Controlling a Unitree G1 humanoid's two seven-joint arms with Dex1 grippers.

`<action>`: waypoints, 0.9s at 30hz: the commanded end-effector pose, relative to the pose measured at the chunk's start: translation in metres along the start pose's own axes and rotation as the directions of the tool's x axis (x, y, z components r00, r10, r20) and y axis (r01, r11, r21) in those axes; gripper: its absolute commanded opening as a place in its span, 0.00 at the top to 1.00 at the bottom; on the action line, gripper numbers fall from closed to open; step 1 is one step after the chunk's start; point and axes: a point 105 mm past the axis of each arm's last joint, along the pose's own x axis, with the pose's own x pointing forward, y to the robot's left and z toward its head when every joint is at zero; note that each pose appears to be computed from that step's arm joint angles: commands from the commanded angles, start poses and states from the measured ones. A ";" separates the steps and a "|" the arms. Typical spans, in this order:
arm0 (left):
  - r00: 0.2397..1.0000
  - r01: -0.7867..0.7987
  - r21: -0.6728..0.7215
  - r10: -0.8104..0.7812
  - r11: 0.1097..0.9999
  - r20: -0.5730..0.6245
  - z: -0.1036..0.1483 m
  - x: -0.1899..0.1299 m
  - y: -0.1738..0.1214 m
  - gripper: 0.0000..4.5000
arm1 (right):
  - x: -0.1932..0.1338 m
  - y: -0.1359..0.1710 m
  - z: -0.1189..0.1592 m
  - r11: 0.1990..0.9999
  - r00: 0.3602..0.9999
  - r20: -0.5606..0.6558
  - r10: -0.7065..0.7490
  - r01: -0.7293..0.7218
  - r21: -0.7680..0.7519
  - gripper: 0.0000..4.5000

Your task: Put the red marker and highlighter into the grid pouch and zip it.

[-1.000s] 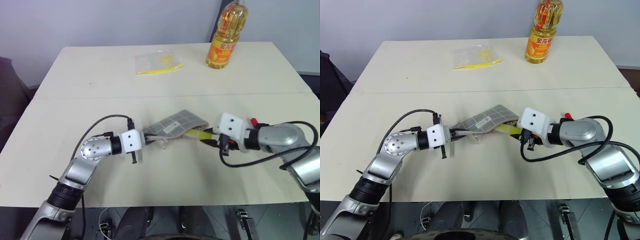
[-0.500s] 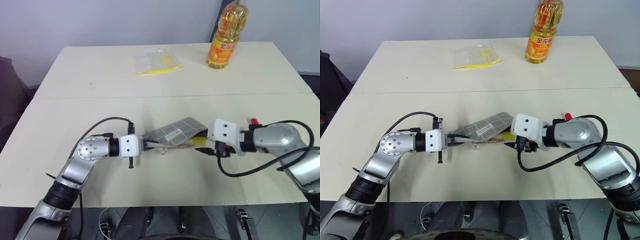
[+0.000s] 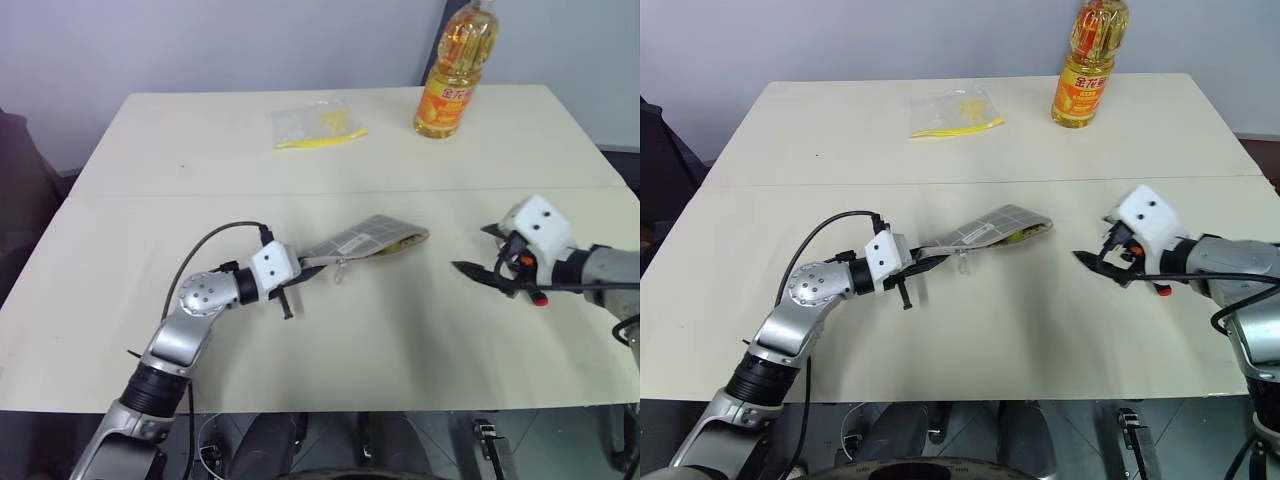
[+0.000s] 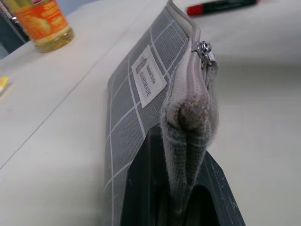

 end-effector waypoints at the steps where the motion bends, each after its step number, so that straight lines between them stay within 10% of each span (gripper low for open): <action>1: 0.999 -0.027 -0.016 0.027 1.000 0.020 0.005 0.013 -0.001 1.00 | -0.003 -0.026 -0.031 0.975 0.980 -0.081 -0.180 0.189 0.120 0.05; 10: 0.997 -0.065 -0.040 0.067 0.997 0.049 0.009 0.028 0.000 1.00 | -0.005 -0.022 -0.078 0.886 0.956 -0.202 -0.214 0.277 0.371 0.05; 19: 0.995 -0.080 -0.058 0.084 0.995 0.057 0.007 0.026 0.009 1.00 | -0.011 -0.020 -0.065 0.887 0.965 -0.150 -0.216 0.258 0.384 0.92; 27: 0.995 -0.076 -0.061 0.080 0.995 0.064 0.008 0.021 0.019 1.00 | -0.026 0.020 0.013 1.000 0.996 0.092 0.015 -0.015 0.000 0.93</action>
